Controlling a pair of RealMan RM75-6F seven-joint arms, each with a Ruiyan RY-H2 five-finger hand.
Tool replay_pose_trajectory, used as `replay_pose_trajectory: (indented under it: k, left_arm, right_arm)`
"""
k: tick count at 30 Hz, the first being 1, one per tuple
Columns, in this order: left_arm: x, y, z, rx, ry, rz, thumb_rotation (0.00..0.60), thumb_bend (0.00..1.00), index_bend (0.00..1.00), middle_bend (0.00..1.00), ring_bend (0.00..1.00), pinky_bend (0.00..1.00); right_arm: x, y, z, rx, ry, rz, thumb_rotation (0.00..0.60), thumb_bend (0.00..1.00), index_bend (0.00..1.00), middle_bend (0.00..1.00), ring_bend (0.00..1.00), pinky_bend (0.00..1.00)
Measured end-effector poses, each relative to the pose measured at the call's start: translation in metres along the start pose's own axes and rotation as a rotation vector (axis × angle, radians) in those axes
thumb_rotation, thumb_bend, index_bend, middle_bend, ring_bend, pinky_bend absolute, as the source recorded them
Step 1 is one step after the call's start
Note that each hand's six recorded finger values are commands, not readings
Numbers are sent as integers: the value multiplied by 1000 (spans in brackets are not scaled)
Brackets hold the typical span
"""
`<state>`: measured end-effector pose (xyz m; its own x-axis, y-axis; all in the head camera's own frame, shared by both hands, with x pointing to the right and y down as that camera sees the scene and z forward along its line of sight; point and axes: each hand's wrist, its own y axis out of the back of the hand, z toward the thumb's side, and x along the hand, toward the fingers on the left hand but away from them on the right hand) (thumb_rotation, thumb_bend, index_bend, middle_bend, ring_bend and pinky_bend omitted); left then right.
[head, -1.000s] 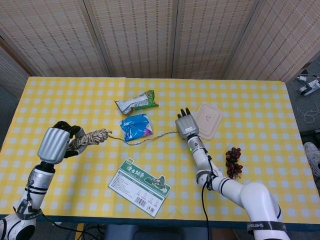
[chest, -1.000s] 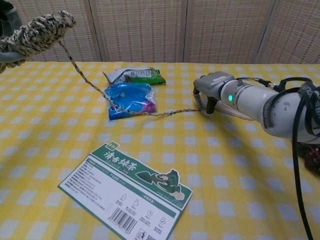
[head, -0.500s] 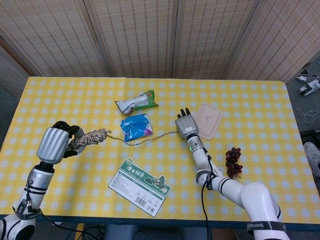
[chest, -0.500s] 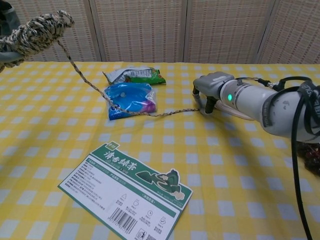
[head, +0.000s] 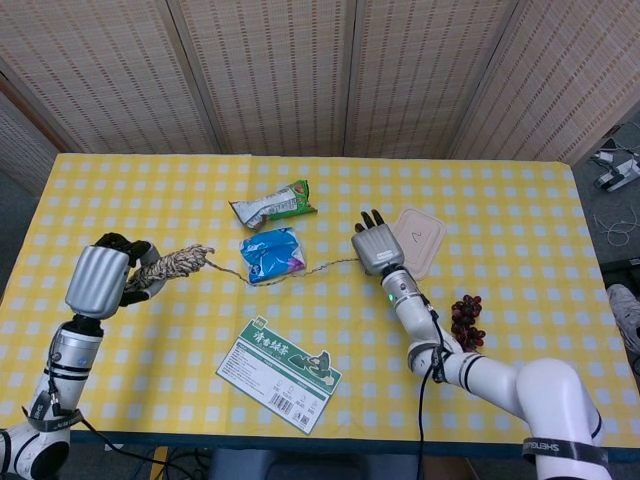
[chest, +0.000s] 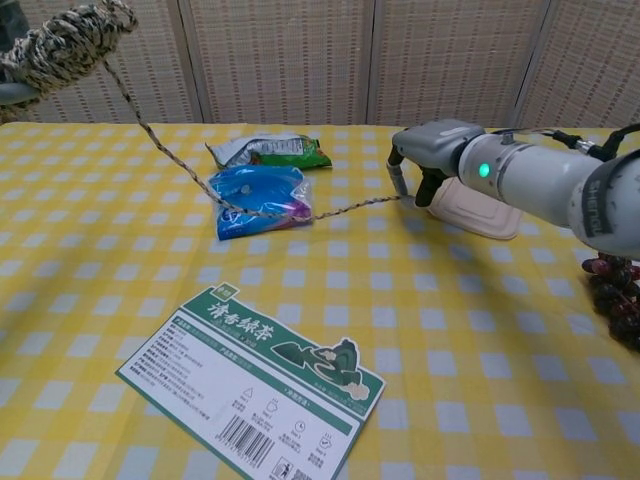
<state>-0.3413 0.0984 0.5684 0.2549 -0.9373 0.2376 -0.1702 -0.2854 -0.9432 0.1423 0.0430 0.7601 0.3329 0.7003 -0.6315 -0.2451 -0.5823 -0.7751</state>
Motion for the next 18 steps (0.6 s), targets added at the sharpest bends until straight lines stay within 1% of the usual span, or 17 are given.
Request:
replay_pose_trajectory:
  k: [8,12,15,18]
  left_arm:
    - [20,11,-12,-58,89,22,598,306,731,790,584,371]
    - [32,15,-13,-84,133,22,582,306,730,790,585,371]
    - [41,15,-12,-69,159,14,556,306,728,790,585,371]
    - [49,14,-9,-37,188,1,545,306,726,790,585,371]
  right_arm:
    - [38,41,4,-33,106,-100,600,426,588,271,36,0]
    - [63,64,11,-33,172,-150,600,426,593,279,42,0]
    - [82,82,21,-19,231,-186,600,425,598,284,43,0]
    - [100,99,34,-3,294,-225,600,425,599,285,43,0]
